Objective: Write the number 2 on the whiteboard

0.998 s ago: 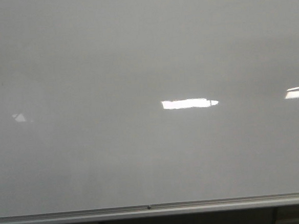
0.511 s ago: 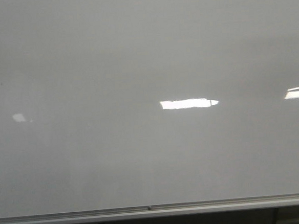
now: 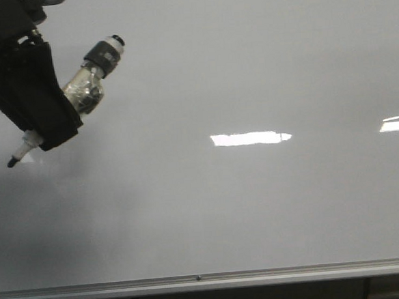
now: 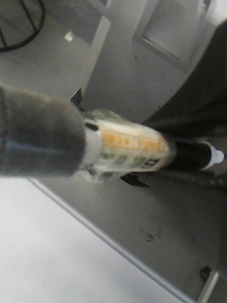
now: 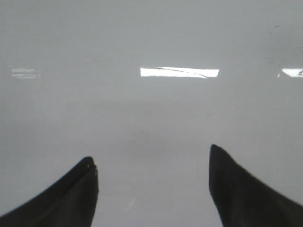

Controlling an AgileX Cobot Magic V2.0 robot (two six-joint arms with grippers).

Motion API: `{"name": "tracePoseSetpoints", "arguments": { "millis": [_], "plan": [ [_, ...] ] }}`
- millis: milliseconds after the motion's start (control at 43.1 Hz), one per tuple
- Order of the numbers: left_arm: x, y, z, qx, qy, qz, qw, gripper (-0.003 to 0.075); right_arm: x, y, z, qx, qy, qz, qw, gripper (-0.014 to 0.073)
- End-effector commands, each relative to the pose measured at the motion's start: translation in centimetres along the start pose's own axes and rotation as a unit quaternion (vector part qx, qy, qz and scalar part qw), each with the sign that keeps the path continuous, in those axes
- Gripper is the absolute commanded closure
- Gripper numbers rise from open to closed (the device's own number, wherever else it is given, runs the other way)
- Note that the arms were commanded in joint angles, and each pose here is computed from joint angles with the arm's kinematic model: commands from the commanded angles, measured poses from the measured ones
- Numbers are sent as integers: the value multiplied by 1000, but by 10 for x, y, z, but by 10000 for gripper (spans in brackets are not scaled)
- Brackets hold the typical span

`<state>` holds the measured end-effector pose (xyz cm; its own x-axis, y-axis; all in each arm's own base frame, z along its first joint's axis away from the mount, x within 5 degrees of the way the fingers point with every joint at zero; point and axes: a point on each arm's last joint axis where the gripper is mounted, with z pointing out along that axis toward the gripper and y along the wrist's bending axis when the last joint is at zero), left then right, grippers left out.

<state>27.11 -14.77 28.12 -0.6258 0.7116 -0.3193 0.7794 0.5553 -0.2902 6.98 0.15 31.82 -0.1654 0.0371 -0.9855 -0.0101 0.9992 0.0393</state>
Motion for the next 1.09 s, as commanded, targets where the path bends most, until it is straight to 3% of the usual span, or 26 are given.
{"name": "tracePoseSetpoints", "arguments": {
  "millis": [0, 743, 882, 1068],
  "plan": [
    [-7, -31, -14, 24, -13, 47, 999, 739, -18, 0, -2, 2, -53, 1, 999, 74],
    [-21, -120, 14, 116, 5, 167, 979, 739, -16, 1, -1, -2, -36, 9, 999, 74],
    [-21, -123, 15, 121, 5, 170, 978, 739, -18, 4, 9, -16, 17, 33, 999, 74],
    [-21, -123, 15, 121, 5, 170, 978, 739, -33, 13, 39, -54, 142, 30, 988, 74]
  ]
}}
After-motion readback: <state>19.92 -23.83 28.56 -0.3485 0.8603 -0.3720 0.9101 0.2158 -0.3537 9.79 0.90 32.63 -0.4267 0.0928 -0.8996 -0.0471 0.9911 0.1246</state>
